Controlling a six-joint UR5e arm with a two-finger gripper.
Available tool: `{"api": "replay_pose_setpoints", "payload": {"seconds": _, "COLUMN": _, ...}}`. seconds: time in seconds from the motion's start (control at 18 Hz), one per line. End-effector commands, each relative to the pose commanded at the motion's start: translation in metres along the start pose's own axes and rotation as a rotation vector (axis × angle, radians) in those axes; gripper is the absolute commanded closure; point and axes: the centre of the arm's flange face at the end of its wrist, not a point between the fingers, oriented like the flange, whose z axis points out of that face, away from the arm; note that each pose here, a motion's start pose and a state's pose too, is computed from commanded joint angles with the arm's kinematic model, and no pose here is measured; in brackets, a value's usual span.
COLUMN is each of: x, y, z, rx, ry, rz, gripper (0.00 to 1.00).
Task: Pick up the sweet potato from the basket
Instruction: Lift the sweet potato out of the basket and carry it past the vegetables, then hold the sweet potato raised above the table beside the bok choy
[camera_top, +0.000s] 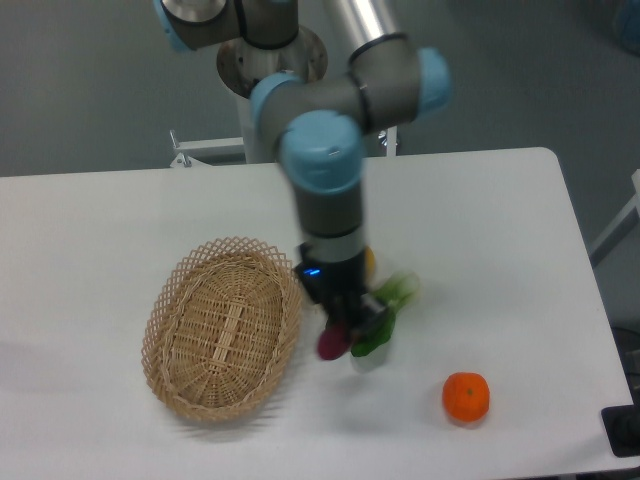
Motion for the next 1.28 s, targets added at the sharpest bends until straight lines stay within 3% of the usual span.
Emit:
{"api": "replay_pose_setpoints", "payload": {"seconds": 0.22, "x": -0.030, "y": 0.059, "z": -0.007, "rx": -0.006, "ry": 0.007, "rz": 0.057, "gripper": 0.86}}
{"api": "replay_pose_setpoints", "payload": {"seconds": 0.5, "x": -0.040, "y": 0.092, "z": -0.015, "rx": -0.011, "ry": 0.011, "rz": 0.094, "gripper": 0.86}}
{"api": "replay_pose_setpoints", "payload": {"seconds": 1.28, "x": -0.039, "y": 0.098, "z": -0.024, "rx": 0.010, "ry": 0.002, "rz": 0.079, "gripper": 0.86}}
